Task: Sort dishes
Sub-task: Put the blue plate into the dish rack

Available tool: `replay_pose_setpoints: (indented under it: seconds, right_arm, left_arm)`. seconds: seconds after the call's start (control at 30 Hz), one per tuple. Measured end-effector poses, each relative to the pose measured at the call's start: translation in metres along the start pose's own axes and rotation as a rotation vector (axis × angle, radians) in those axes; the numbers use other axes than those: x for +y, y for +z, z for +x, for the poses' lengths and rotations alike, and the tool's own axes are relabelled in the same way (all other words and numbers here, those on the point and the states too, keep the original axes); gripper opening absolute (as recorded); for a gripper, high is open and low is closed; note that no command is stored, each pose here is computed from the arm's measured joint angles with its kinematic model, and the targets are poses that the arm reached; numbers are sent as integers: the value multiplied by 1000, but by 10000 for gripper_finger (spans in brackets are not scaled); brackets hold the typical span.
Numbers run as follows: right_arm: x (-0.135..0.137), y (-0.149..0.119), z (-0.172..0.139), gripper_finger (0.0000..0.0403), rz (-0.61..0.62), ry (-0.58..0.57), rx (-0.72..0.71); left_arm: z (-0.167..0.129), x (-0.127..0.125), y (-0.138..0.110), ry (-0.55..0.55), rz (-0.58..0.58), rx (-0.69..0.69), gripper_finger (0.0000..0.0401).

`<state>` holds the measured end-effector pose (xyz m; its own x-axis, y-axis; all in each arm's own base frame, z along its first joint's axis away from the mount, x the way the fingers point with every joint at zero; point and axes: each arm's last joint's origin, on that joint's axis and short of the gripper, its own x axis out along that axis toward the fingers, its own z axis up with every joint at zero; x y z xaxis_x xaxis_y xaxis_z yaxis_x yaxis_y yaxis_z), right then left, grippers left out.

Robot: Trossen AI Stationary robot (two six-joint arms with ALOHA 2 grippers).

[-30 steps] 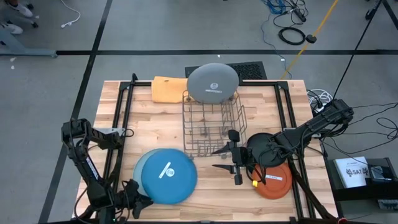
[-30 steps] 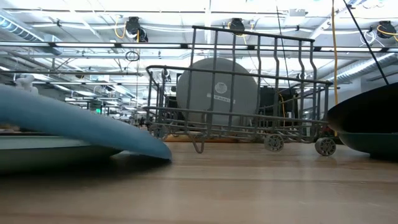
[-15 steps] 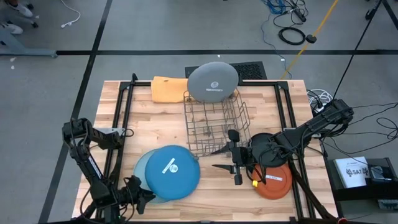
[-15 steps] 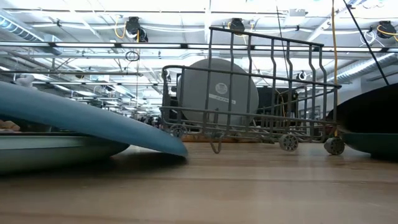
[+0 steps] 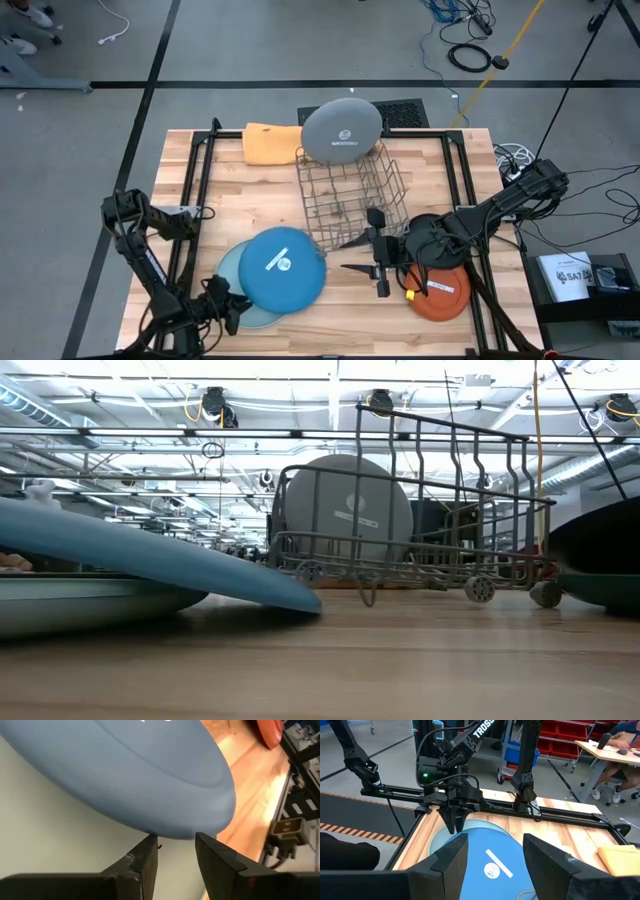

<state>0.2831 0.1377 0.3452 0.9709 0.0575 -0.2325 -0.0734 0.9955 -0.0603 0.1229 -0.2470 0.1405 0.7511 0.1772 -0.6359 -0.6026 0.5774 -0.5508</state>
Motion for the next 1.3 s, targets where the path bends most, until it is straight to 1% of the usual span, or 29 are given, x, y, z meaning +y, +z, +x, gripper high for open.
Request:
replay_pose_setpoints:
  seconds: [0.3, 0.5, 0.67, 0.87, 1.1, 1.2, 1.3]
  right_arm:
    - [1, -2, 2, 183, -3, 0, 7]
    - [5, -11, 13, 183, -23, 0, 43]
    - [8, -19, 24, 183, -40, 3, 65]
    - [11, -31, 45, 183, -68, 24, 69]
    - [13, -53, 79, 183, -94, 125, 64]
    - [16, -62, 92, 183, -125, 127, 93]
    - [17, -62, 103, 183, -140, 123, 129]
  left_arm:
    - [4, 1, 4, 24, 11, -22, 132]
    - [6, -1, 7, 4, 7, -71, 132]
    - [9, -2, 10, 7, 0, -91, 132]
    - [12, -3, 13, 4, 9, -117, 132]
    - [15, -5, 17, -4, 2, -154, 132]
    - [15, -5, 18, -13, 6, -177, 132]
    - [16, -6, 20, -20, 6, -196, 132]
